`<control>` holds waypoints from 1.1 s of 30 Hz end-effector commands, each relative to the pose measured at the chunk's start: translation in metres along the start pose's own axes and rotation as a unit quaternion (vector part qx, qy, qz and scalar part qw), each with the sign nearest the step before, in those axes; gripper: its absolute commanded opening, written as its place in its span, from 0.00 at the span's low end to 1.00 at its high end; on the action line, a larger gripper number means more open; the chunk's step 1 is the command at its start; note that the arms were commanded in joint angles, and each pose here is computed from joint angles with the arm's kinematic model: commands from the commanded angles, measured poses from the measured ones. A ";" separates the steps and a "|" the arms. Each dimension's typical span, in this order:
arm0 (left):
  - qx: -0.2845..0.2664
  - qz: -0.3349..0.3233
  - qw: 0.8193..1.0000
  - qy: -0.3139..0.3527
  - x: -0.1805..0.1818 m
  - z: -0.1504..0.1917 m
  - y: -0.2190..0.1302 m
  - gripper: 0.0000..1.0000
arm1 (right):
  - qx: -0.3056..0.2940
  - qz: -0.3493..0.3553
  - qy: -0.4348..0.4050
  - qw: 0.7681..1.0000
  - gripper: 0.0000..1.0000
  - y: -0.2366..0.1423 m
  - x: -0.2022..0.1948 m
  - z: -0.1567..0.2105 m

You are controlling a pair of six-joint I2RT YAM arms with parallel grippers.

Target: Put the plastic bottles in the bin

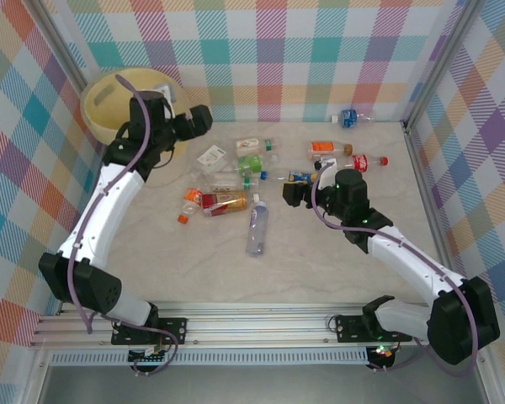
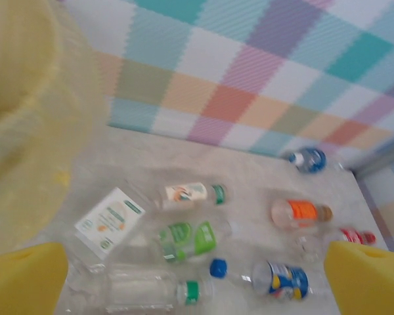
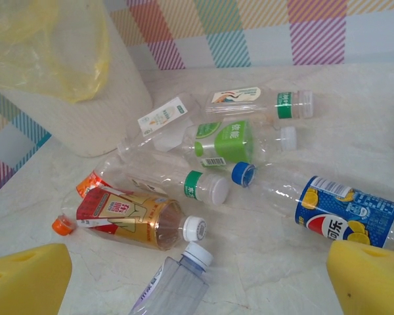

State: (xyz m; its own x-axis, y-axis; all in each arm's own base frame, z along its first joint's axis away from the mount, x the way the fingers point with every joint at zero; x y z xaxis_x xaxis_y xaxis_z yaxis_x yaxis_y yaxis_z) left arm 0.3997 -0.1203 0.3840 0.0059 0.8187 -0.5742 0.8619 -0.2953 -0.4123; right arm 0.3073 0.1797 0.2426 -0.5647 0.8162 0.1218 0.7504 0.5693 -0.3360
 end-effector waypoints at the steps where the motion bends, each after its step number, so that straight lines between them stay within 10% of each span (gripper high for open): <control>1: 0.043 0.070 0.993 0.086 -0.022 0.026 -0.007 1.00 | -0.006 0.028 0.028 0.999 1.00 0.004 -0.007 0.000; 15: 0.221 0.164 0.901 0.334 -0.006 0.160 0.011 1.00 | -0.005 0.069 0.018 0.997 1.00 -0.002 -0.017 0.006; 33: 0.348 -0.017 0.837 0.421 0.094 0.226 0.110 1.00 | -0.002 0.085 0.005 0.996 1.00 -0.006 -0.021 0.010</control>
State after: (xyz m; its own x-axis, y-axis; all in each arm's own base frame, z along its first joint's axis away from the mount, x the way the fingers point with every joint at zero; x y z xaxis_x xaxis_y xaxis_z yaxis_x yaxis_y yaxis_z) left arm 0.3668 -0.1948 0.1227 0.6076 0.7912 -0.0694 0.2979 -0.3081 -0.9035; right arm 0.3147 0.1595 0.2290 -0.4245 0.9009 0.0907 0.8272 0.4266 -0.3656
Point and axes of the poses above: each hand's point on the last joint's axis, 136 mm out from that joint toward the fingers, its own y axis out along the fingers, its own x axis along the line the jaws close on, z = x × y, the point moved 4 cm from there along -y, back along the fingers, and after that the axes turned 14 degrees about -y, right-handed, at the moved point
